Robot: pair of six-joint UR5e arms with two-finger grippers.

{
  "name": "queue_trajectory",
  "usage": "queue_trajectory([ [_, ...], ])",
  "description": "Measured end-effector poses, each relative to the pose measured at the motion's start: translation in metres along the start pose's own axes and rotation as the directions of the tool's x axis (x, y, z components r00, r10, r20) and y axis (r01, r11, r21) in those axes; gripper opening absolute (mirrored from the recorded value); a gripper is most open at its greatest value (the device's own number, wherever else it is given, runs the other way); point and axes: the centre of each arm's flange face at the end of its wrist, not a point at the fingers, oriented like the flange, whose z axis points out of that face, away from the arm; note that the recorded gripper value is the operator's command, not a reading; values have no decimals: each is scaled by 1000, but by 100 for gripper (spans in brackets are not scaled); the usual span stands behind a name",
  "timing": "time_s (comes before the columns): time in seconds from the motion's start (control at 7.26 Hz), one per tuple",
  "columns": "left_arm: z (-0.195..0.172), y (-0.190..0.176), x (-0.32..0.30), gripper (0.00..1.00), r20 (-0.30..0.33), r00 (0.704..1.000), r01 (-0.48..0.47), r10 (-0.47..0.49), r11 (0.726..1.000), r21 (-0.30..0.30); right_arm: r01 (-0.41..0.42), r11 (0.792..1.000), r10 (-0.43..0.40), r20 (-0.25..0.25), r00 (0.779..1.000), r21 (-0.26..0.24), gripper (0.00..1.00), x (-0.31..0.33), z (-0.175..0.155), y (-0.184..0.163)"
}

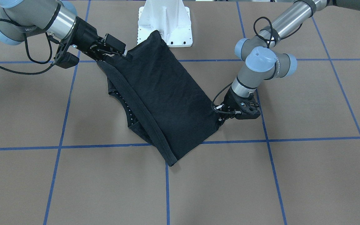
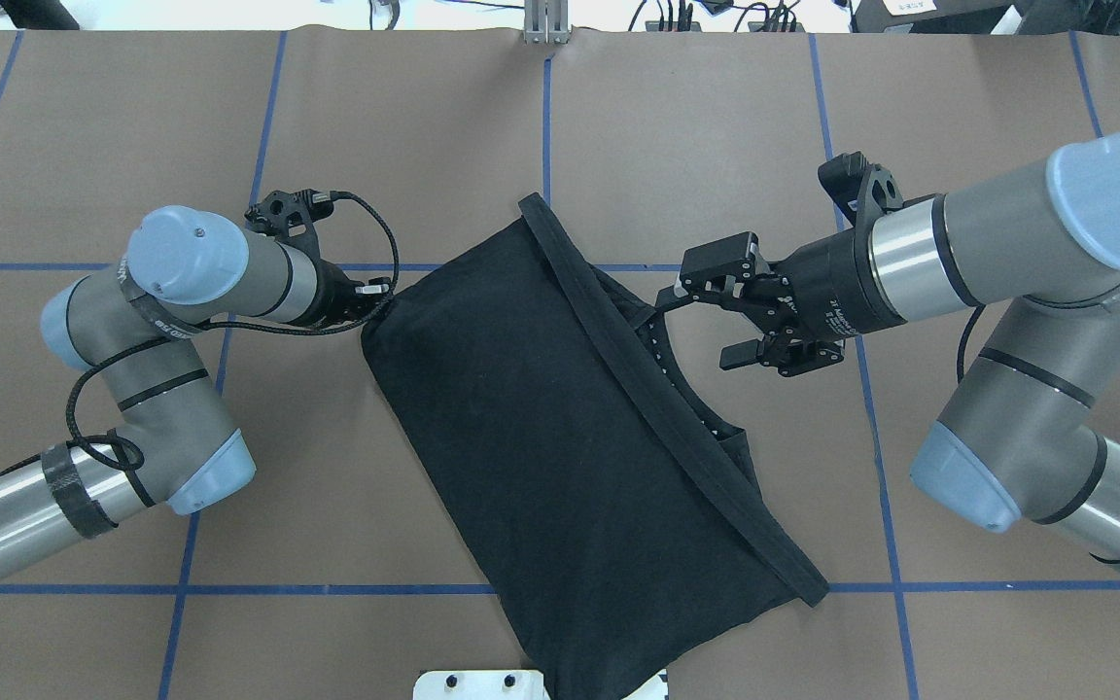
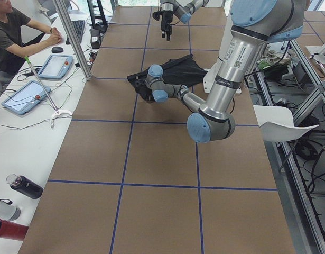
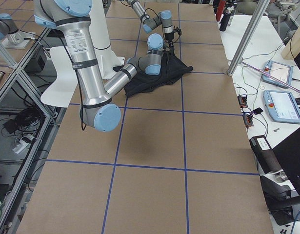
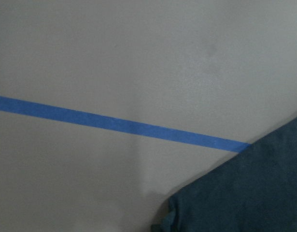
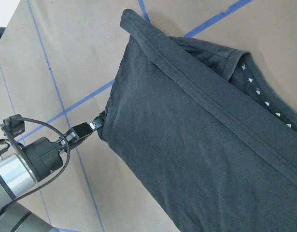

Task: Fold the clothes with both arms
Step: 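Move the left gripper to the shirt corner farthest from the robot and grasp it, then pull the grasped far corner with the left gripper to straighten the shirt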

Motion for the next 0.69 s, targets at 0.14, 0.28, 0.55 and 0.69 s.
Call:
queue_trajectory([
  [0.14, -2, -6, 0, 0, -2, 1000, -4, 4, 1000, 8, -4, 1000, 4, -2, 1000, 7, 100, 2, -4, -4],
  [0.28, -4, -20, 0, 0, -3, 1000, -8, 8, 1000, 25, -7, 1000, 7, -3, 1000, 13, 100, 4, -7, -7],
  [0.55, 4, -63, 5, 0, 11, 1000, -2, 1, 998, 66, -11, 1000, 11, -1, 1000, 27, 100, 5, -14, -13],
  [0.69, 7, -86, 3, 0, 14, 1000, -1, 0, 996, 90, -12, 999, 12, 0, 1000, 34, 100, 5, -16, -15],
])
